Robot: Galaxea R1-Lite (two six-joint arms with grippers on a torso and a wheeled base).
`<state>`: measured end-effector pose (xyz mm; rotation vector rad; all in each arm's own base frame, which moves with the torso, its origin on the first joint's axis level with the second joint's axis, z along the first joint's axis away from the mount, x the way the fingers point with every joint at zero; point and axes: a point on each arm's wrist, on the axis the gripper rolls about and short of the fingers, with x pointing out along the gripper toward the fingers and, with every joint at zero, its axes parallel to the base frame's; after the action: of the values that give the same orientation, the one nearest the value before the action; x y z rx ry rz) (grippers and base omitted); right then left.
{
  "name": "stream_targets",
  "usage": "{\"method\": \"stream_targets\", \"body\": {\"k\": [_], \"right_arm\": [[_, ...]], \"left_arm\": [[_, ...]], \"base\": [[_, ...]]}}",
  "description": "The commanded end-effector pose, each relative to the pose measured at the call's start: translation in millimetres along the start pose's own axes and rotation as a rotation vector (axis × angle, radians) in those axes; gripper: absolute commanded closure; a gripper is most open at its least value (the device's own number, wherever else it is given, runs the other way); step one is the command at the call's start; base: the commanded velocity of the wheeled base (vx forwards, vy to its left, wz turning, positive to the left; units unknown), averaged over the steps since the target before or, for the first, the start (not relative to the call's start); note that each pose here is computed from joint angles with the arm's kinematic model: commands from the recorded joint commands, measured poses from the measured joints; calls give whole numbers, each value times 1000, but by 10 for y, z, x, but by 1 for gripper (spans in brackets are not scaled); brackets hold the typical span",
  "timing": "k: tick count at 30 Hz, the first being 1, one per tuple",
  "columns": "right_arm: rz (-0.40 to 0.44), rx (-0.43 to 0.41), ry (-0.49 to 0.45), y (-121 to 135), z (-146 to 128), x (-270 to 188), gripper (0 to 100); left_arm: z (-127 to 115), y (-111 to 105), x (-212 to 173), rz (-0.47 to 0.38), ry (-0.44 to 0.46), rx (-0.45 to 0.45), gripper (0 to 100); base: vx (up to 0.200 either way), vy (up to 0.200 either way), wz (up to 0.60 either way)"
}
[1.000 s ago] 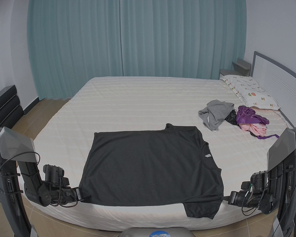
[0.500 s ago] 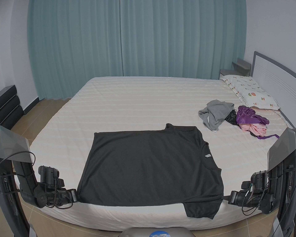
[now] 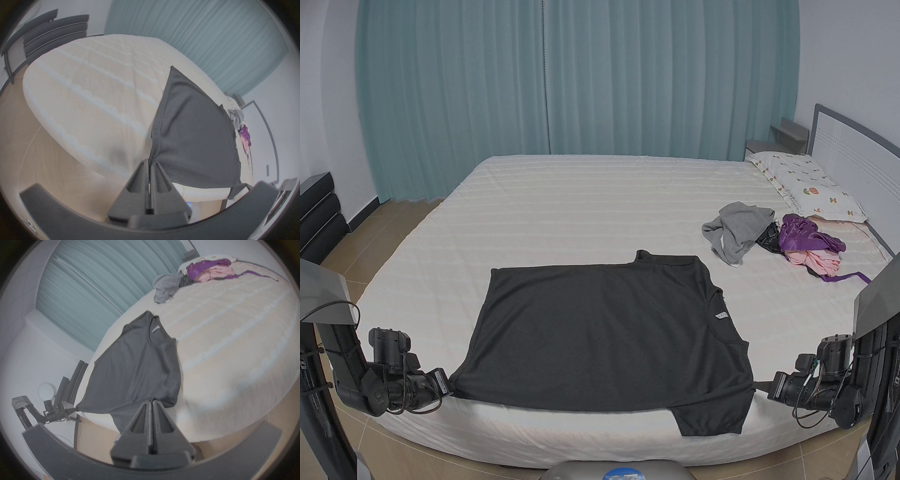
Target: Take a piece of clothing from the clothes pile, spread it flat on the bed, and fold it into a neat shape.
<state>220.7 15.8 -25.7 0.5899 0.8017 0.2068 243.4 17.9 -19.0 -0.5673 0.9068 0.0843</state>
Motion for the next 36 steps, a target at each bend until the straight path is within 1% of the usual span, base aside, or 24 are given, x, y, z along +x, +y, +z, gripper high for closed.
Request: {"method": "stream_targets", "body": {"k": [1,3,6,10,11,16,19,24,27,29,31,33,35,36], "right_arm": [[42,-21,-71,72,125,-63,100],[62,-21,-50,100,90,-107,100],[62,-26,-40,101,65,-153,100],[39,-7,-37,48,74,-177,100],[25,-6,-10,37,47,-181,100],[-18,-52,71,13,-26,-243,100],[-37,-67,99,-10,-49,-274,100],[-49,-72,112,-19,-54,-313,100],[-57,-81,125,-15,-62,-349,100],[-63,-101,147,-7,-81,-384,100],[-66,-108,156,-7,-88,-398,100],[-74,-121,184,-12,-115,-421,100],[-78,-123,194,-16,-125,-428,100],[-81,-125,200,-7,-128,-457,100]], "left_arm": [[99,-52,-64,-21,-54,-28,100],[100,-39,-99,-16,-62,-38,100],[100,-30,-134,-12,-67,-39,100],[78,-5,-154,-4,-59,-38,100],[51,7,-157,1,-48,-33,100],[-42,45,-207,17,-20,21,100],[-89,65,-240,26,-6,50,100],[-133,83,-267,38,9,65,100],[-169,97,-294,51,19,88,100],[-198,109,-317,59,27,114,100],[-209,112,-322,61,32,119,100],[-236,122,-335,66,43,122,100],[-249,126,-345,72,46,137,100],[-286,140,-363,84,59,163,100]], "base": [[0,0,0],[0,0,0],[0,0,0],[0,0,0],[0,0,0],[0,0,0],[0,0,0],[0,0,0],[0,0,0],[0,0,0],[0,0,0],[0,0,0],[0,0,0],[0,0,0]]}}
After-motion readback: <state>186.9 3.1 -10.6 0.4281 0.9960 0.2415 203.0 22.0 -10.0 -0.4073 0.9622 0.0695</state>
